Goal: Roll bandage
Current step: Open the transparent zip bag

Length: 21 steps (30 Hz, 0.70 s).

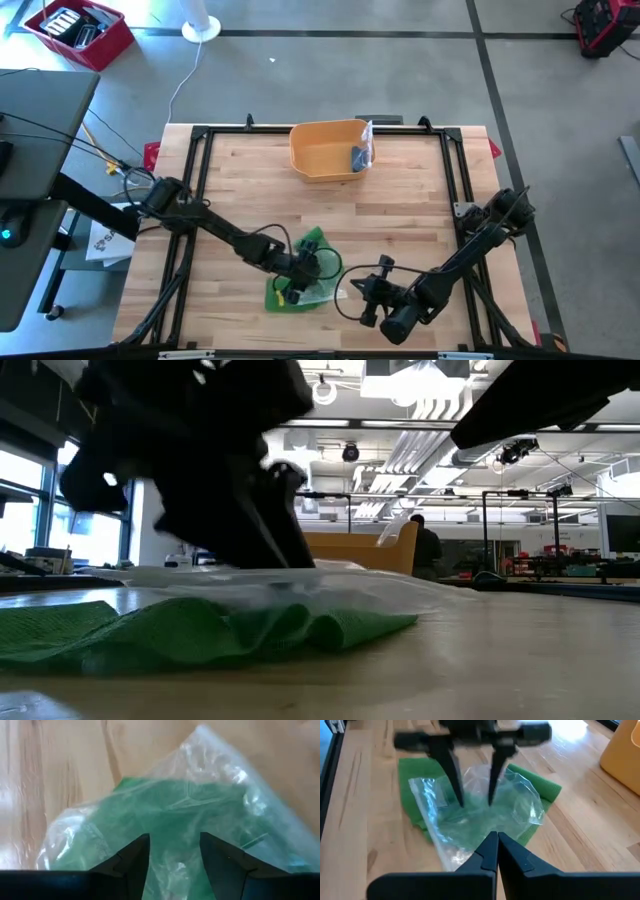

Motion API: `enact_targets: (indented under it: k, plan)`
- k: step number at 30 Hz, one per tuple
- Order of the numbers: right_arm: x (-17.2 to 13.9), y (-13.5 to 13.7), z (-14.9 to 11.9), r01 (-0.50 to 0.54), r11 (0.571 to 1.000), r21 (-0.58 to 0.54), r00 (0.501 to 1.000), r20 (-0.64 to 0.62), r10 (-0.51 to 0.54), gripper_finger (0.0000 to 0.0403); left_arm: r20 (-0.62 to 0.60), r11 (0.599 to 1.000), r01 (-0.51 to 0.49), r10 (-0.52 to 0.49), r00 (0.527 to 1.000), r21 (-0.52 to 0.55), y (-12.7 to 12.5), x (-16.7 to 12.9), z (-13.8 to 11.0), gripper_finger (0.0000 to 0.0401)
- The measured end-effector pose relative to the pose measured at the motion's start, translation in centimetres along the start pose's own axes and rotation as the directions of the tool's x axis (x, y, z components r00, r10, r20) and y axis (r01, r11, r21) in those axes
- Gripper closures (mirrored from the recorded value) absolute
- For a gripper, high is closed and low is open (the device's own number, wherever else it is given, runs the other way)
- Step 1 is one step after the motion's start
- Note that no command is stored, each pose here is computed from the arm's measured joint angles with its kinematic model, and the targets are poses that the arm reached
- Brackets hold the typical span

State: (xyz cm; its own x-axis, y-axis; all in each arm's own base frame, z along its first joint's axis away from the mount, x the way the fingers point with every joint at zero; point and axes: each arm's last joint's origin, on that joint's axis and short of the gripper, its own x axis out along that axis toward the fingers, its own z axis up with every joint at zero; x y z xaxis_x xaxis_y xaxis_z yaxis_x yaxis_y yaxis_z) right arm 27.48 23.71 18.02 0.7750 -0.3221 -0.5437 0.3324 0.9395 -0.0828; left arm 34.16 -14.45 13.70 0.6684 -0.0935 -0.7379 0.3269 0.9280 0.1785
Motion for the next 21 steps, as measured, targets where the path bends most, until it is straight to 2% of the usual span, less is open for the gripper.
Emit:
enact_targets:
  k: [4,10,16,21]
  plan:
    - [0.0,0.0,0.0,-0.004,1.000,-0.002,1.000,-0.006,0.004,0.0403,-0.040,1.000,0.001,-0.002,0.999,-0.028,0.0,1.7,-0.9,0.0260]
    - [0.0,0.0,0.0,-0.006,1.000,-0.003,1.000,-0.008,0.006,0.0403,-0.055,0.998,0.016,-0.019,0.998,-0.059,0.1,1.2,-0.8,0.0386]
    - [0.0,0.0,0.0,0.000,1.000,0.000,1.000,0.004,0.000,0.0403,0.029,0.986,-0.102,0.107,0.994,-0.135,1.3,-2.6,1.4,0.0394]
    - [-0.6,0.5,0.1,0.017,0.999,-0.040,0.997,0.075,-0.014,0.0403,0.124,0.948,-0.161,0.201,0.972,-0.274,1.9,-6.8,3.2,0.0399]
